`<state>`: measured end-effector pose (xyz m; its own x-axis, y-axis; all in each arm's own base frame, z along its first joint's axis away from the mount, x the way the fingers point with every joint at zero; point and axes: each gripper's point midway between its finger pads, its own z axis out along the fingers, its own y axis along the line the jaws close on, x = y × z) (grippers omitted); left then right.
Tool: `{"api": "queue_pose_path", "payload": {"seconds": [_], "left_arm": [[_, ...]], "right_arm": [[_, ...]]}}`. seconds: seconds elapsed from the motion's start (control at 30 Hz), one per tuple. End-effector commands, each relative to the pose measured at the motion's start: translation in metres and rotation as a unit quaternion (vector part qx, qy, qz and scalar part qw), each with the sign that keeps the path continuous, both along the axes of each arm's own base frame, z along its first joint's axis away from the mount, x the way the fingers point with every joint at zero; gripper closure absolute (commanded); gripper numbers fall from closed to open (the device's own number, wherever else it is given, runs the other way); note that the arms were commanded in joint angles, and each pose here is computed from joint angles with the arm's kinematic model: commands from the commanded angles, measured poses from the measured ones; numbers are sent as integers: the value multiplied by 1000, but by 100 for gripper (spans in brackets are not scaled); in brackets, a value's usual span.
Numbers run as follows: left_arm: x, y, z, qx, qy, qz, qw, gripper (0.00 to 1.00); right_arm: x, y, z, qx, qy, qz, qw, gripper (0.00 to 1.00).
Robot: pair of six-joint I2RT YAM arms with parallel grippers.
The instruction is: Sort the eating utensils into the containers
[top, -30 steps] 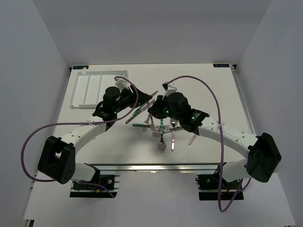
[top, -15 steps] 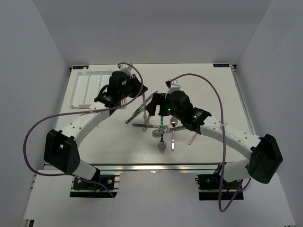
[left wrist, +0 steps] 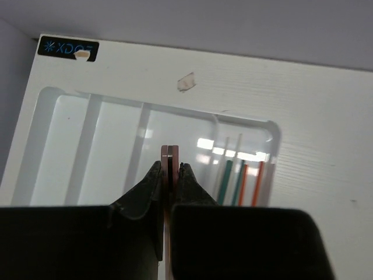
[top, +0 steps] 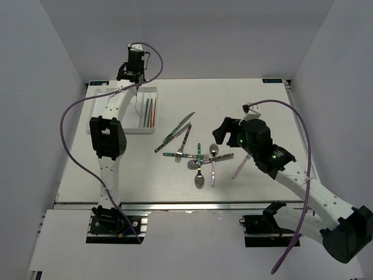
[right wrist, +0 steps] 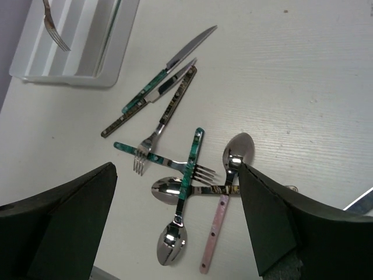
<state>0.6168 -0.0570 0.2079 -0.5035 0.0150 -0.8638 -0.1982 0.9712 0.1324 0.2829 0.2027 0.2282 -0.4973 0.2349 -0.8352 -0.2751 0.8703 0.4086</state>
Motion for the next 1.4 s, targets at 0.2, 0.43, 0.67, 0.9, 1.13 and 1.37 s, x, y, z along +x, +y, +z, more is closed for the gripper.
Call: {"api": "queue_pose_path", "payload": {"seconds": [0.2, 0.43, 0.67, 0.9, 1.13, 1.37], "left_arm": [[16, 35, -9, 85, -10, 7, 996, 100], [17, 38, -49, 78, 25, -8, 997, 83], [8, 44, -47, 83, 28, -7, 996, 43], [-9, 47, 35, 55, -32, 23, 998, 30], [-93, 51, 185, -61, -138, 75, 986, 2], [-232, 32, 143, -191, -145, 28, 970, 2]], "right_arm": [[-6, -1, -20, -28, 6, 29, 999, 11], [0, 1, -27, -42, 13, 28, 999, 11], [3, 3, -24, -46, 16, 29, 998, 11], [6, 4, -37, -63, 29, 31, 997, 11], [14, -12, -91, -124, 123, -45, 984, 11], [3, -11, -92, -120, 115, -58, 984, 19]]}}
